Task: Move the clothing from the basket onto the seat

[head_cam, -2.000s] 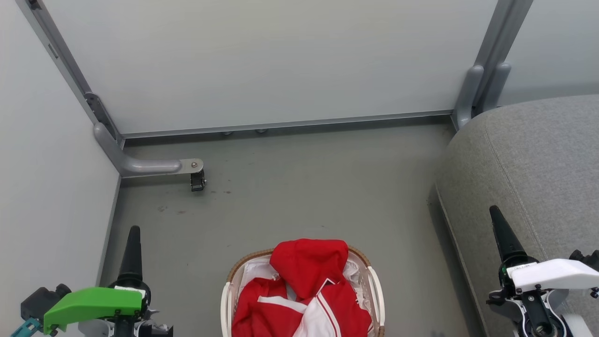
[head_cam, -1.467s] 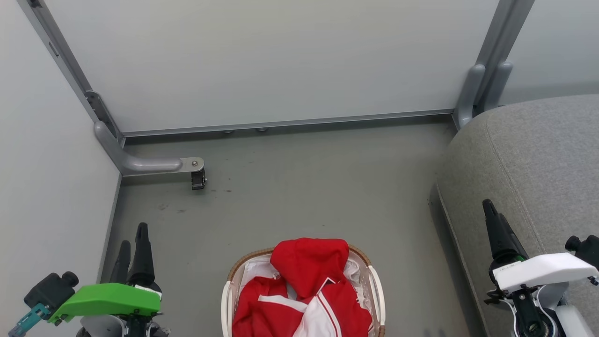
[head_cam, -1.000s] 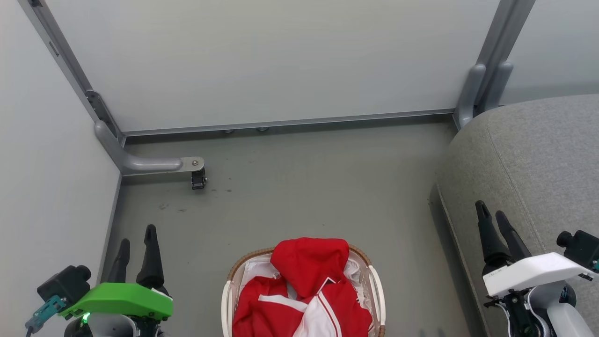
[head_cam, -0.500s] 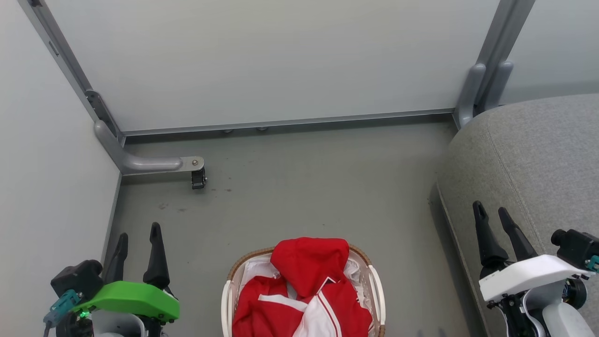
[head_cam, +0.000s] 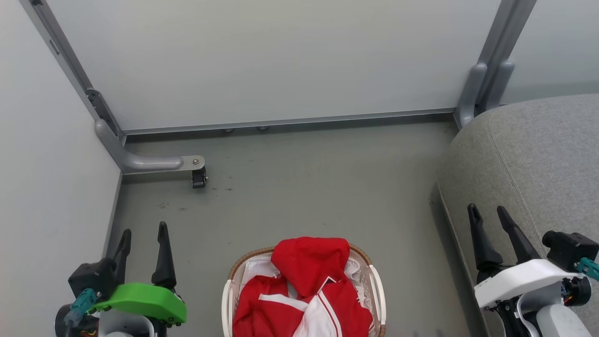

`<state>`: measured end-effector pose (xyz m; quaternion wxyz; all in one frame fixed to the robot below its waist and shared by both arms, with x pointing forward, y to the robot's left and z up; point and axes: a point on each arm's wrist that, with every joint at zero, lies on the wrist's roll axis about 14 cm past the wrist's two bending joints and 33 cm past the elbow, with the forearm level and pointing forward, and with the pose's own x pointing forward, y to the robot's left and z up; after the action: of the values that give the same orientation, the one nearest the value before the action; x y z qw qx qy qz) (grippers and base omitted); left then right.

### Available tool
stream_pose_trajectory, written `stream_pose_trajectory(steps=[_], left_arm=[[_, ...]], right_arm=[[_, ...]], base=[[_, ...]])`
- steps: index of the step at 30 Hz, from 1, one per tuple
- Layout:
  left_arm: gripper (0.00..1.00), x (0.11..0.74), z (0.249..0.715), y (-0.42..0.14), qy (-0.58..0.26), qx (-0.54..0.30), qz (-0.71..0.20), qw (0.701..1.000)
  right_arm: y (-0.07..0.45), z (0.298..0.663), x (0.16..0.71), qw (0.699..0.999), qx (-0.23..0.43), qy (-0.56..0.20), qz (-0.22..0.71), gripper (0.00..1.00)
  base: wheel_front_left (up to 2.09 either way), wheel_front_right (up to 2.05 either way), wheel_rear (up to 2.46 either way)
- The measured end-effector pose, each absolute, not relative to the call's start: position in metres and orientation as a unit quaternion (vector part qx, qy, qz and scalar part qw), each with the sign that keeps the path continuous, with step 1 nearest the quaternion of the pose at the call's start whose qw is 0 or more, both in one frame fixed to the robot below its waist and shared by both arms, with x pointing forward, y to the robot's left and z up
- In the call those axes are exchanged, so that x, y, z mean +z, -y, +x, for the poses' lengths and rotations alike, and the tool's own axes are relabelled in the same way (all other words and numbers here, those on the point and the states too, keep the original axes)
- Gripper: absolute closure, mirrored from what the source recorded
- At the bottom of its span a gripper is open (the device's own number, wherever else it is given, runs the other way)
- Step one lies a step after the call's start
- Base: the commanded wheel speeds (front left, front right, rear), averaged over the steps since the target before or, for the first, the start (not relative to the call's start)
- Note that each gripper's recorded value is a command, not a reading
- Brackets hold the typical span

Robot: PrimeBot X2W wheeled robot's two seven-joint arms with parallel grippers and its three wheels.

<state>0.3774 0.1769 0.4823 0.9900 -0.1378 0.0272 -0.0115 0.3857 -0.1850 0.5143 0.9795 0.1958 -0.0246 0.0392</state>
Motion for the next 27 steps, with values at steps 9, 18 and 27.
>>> stream_pose_trajectory(steps=[9,18,27], left_arm=[[0.0,0.485,0.377,-0.173,-0.019,-0.021,-0.097,0.995],[0.0,0.486,0.375,-0.169,-0.011,-0.032,-0.061,0.998],[0.0,0.489,0.374,-0.165,0.001,-0.041,-0.034,0.999]], right_arm=[[0.182,0.385,0.516,0.986,0.048,0.032,0.157,0.0],[0.18,0.383,0.516,0.991,0.056,0.037,0.118,0.0],[0.18,0.38,0.514,0.994,0.057,0.038,0.087,0.0]], base=[[0.0,0.0,0.0],[0.0,0.0,0.0],[0.0,0.0,0.0]])
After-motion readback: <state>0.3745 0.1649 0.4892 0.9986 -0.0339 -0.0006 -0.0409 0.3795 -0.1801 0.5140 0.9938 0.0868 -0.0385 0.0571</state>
